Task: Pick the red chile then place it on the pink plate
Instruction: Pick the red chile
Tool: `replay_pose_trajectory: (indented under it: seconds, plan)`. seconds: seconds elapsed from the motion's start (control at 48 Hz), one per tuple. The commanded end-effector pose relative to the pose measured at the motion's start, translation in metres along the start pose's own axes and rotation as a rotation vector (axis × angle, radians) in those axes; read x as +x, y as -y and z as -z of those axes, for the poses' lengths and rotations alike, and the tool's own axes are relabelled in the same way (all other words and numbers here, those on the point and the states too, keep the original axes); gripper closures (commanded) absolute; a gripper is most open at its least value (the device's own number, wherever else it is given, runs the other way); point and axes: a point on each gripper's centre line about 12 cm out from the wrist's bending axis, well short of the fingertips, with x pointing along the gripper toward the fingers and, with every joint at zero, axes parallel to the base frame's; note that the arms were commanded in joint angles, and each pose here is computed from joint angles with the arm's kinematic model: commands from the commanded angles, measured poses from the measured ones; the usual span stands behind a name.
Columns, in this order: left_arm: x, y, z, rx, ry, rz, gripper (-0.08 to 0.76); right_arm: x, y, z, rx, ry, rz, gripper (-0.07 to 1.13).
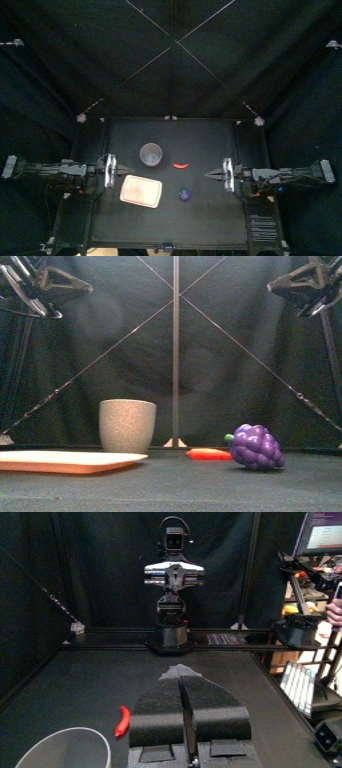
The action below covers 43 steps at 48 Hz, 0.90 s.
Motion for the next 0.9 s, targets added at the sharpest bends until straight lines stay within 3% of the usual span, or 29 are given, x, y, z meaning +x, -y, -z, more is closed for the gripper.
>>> replay_pose_trajectory:
  seconds: [0.021,0.271,0.479,0.521,0.792,0.896]
  plan:
    - [0.001,-0.001,0.000,0.002,0.002,-0.006,0.683,0.005,0.003,0.005,0.008,-0.029,0.017,1.05]
    - [0.000,-0.001,0.000,0.014,0.008,-0.004,0.712,0.051,0.013,0.017,0.012,-0.181,0.055,1.01]
    - [-0.001,-0.001,0.002,0.024,0.003,-0.001,0.712,0.098,0.039,0.051,-0.044,-0.468,0.112,0.92]
    - [-0.001,-0.001,0.002,0.026,0.001,-0.002,0.712,0.105,0.045,0.061,-0.043,-0.525,0.125,0.86]
    - [-0.002,-0.001,0.003,0.027,0.001,-0.001,0.712,0.138,0.067,0.123,-0.015,-0.752,0.164,0.17]
    - [-0.002,-0.001,0.003,0.027,0.000,-0.001,0.712,0.146,0.076,0.136,-0.004,-0.786,0.182,-0.01]
